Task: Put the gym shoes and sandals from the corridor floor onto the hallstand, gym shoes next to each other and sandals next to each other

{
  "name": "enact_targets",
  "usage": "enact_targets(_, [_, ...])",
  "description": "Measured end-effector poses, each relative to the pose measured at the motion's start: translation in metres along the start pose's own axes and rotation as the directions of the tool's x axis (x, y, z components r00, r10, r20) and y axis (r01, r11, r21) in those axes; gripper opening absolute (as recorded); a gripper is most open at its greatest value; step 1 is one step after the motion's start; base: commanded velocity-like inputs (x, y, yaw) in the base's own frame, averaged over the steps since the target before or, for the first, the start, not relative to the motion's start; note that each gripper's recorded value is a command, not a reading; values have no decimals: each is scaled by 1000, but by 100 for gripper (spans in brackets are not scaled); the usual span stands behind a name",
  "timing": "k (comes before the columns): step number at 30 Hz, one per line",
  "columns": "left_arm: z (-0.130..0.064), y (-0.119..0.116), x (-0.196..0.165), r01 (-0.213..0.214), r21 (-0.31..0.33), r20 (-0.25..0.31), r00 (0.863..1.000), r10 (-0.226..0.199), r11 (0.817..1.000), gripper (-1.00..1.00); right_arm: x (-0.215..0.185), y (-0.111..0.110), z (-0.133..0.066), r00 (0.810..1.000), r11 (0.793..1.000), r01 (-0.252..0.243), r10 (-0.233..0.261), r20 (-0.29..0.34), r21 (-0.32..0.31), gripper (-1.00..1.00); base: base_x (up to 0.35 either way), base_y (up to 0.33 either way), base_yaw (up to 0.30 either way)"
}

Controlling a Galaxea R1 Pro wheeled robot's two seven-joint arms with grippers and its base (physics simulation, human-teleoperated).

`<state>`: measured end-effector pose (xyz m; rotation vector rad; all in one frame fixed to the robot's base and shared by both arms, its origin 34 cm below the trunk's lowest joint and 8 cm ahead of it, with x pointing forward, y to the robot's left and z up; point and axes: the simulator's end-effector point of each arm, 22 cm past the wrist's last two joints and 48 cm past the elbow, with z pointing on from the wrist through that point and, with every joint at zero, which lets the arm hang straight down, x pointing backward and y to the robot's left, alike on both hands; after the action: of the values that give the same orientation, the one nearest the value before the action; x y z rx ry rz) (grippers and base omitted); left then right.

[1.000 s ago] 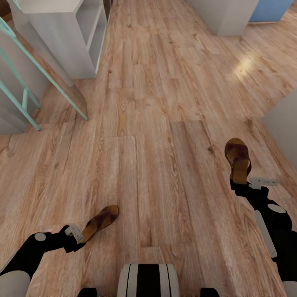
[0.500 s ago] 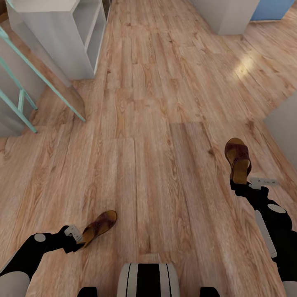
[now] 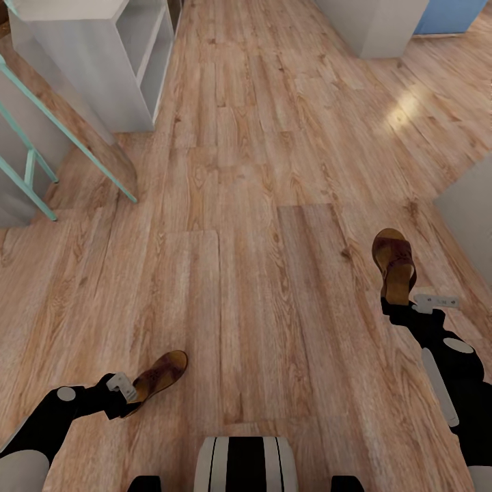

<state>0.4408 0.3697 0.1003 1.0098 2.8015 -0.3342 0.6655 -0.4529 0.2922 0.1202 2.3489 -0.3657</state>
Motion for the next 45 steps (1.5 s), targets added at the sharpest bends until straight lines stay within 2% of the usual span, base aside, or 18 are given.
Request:
enact_targets(4, [0,0,0,-1,0,-1,1000,1,1000,100,0,0,0,1000,1000,0,0,0,0,-100,0,-5,0])
enact_targets(18, [24,-15,30,21,44,-58,998,-18,999,100,43,7,19,997,1000,21,-21,-71,-3,-100,0,0,0])
enact_targets(45, [25,-15,45,20,49,-89,996,-16,999,100,54,8,23,996,1000,27,-27,-88,-3,-100,0,0,0])
